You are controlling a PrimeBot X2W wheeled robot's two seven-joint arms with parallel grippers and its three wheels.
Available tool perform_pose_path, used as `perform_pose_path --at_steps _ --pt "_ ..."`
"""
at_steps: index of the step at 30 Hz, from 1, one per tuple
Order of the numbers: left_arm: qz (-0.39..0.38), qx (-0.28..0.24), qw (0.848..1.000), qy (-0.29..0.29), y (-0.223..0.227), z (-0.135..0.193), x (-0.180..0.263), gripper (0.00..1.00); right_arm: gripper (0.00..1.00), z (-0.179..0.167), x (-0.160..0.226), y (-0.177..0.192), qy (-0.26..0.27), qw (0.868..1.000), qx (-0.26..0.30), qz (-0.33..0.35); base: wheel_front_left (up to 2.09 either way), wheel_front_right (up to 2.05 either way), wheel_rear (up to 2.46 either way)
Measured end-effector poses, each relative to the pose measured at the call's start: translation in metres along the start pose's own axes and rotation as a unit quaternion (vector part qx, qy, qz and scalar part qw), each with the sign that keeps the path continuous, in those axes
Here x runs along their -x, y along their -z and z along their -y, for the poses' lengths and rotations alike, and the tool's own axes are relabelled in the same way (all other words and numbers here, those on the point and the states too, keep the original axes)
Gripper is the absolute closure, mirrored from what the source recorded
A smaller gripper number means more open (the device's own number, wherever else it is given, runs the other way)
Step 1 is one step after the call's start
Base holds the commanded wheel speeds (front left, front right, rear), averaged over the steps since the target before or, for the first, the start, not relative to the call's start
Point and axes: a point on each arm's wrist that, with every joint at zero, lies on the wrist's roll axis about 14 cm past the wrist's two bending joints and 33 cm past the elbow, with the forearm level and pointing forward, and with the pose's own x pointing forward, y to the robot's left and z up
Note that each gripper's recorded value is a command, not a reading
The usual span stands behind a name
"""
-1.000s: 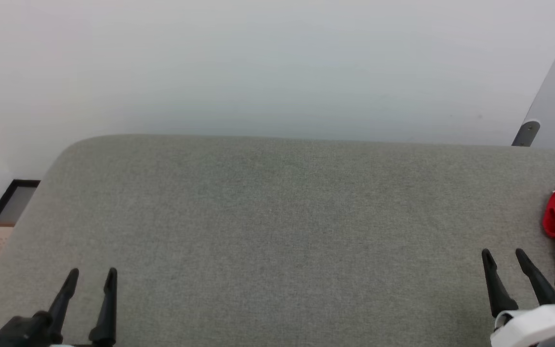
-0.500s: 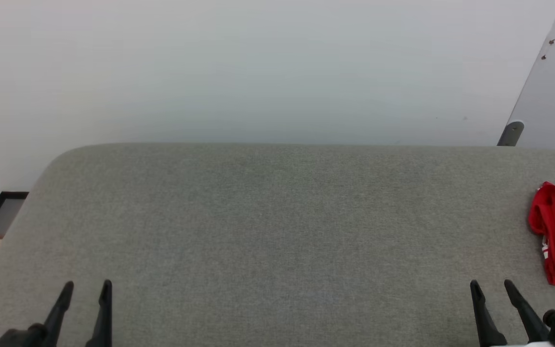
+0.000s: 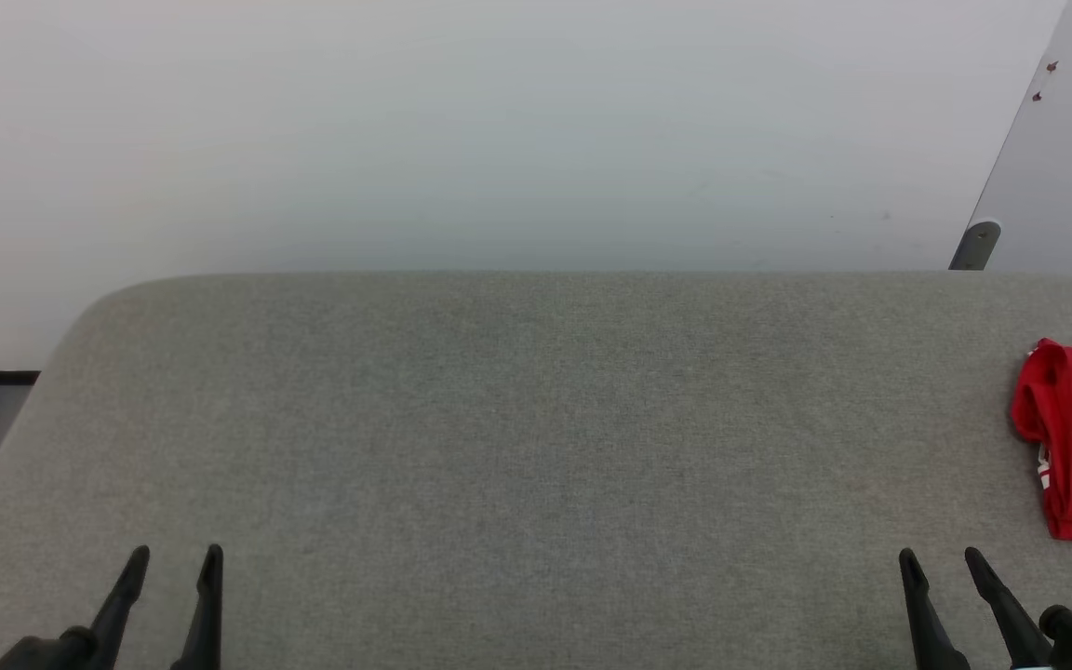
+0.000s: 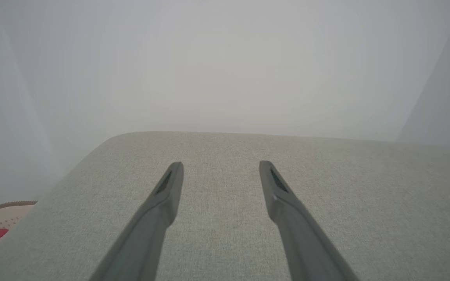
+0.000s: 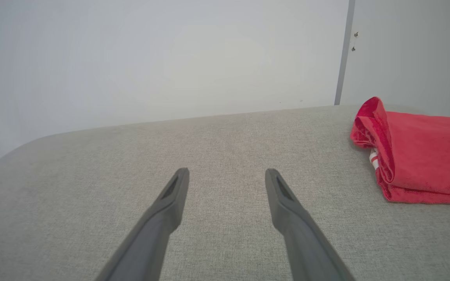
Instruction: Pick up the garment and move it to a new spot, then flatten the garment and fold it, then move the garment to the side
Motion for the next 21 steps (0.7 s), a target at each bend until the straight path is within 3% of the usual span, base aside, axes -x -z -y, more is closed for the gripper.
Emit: perform_pose_path --at_steps 1,2,8,21 --pt "-0.001 -0.002 1.0 0.002 0.001 0.0 0.0 0.0 0.0 0.0 0.0 0.0 0.0 1.0 -0.001 0.0 0.0 0.0 0.0" --pt "-0.004 -0.001 1.0 0.001 0.002 0.0 0.0 1.0 1.0 0.0 0.0 0.002 0.001 1.0 -0.002 -0.003 0.0 0.0 0.0" --pt "-0.044 0.03 0.999 -0.008 0.032 0.009 0.012 1.0 1.0 0.001 0.013 0.03 0.013 0.999 -0.019 -0.046 0.0 0.0 0.0" --pt "-0.053 0.145 0.987 -0.039 0.036 0.009 0.003 1.0 1.0 0.01 0.009 0.028 0.051 0.989 -0.128 -0.046 0.0 0.0 0.0"
